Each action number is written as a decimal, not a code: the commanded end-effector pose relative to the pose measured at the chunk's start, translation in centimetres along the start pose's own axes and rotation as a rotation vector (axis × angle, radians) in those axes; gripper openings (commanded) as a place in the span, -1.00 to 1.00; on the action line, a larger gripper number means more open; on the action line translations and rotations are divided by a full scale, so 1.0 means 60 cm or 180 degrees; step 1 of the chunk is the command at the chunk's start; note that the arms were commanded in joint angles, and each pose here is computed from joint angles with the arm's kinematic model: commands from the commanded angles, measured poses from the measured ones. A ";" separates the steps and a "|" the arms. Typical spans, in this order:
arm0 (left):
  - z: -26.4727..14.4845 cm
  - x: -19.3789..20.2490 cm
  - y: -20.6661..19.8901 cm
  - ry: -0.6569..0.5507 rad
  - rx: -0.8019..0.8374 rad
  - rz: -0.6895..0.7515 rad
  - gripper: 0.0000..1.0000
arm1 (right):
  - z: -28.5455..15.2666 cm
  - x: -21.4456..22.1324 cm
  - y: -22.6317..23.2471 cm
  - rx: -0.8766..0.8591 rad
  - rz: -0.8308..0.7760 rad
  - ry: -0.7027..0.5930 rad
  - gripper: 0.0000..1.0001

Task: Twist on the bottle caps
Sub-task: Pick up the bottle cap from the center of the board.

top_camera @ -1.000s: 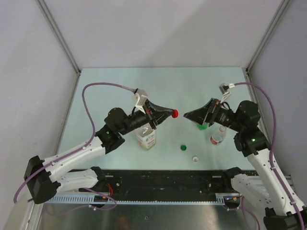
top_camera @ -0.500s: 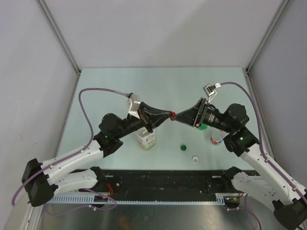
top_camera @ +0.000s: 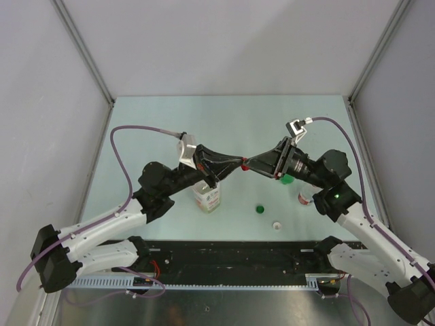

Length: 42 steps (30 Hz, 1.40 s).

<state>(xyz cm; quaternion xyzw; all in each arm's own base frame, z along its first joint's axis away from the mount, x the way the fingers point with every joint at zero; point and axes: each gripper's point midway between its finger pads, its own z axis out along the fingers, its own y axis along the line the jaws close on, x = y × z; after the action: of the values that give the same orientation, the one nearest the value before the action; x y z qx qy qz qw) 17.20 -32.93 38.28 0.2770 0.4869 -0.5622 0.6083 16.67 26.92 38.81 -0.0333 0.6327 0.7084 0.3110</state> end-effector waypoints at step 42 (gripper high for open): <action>0.098 0.347 0.038 0.1227 0.0015 0.0418 0.99 | -0.246 -0.156 -0.118 0.2375 -0.0940 -0.1677 -0.54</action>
<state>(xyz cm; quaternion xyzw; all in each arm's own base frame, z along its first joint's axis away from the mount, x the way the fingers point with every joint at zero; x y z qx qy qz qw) 19.77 -43.31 19.53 0.3864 0.6272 -0.4557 0.4997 23.26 10.98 33.72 0.1629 0.7244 0.3982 0.5386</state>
